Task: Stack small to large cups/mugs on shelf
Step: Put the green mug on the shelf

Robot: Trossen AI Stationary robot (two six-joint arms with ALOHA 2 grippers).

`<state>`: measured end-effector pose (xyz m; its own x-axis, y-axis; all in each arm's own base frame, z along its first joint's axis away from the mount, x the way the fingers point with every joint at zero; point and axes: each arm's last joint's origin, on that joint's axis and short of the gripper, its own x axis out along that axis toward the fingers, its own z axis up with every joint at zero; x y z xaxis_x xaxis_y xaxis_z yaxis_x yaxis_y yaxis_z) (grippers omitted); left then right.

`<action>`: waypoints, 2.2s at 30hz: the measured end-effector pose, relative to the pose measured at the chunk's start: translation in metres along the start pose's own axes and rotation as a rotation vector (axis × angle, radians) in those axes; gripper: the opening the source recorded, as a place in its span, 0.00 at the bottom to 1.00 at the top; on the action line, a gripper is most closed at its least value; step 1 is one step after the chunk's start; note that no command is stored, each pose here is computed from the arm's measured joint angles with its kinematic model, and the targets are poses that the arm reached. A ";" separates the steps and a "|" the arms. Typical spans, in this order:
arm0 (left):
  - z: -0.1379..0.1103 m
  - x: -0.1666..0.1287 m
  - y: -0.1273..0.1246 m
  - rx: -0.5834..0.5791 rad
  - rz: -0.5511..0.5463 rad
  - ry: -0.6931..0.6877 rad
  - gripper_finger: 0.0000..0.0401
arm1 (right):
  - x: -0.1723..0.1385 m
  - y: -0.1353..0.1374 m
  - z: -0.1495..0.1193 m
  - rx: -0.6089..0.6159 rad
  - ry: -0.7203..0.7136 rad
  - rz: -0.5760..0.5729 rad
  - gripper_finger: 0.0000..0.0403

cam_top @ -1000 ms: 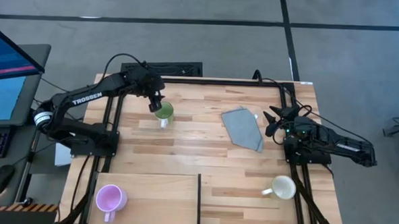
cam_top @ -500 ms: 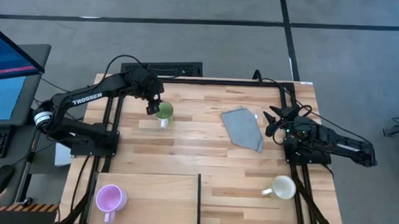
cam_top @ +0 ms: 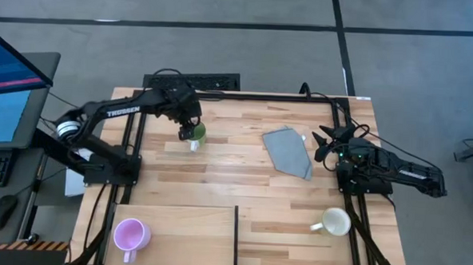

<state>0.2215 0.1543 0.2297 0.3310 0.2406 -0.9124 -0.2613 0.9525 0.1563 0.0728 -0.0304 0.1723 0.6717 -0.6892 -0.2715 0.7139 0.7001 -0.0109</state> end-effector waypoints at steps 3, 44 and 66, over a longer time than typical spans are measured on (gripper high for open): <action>0.000 0.003 0.000 0.000 -0.002 0.008 0.59 | 0.000 0.000 0.000 0.000 0.000 0.000 0.54; 0.000 0.003 0.000 0.006 -0.009 0.013 0.45 | 0.000 0.000 0.000 -0.001 0.001 0.000 0.54; -0.001 0.026 -0.004 0.015 -0.030 0.116 0.44 | 0.000 0.000 0.000 -0.001 0.001 0.001 0.54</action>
<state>0.2302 0.1567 0.2045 0.2308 0.1893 -0.9544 -0.2391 0.9618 0.1330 0.0728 -0.0303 0.1722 0.6722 -0.6884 -0.2725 0.7132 0.7009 -0.0114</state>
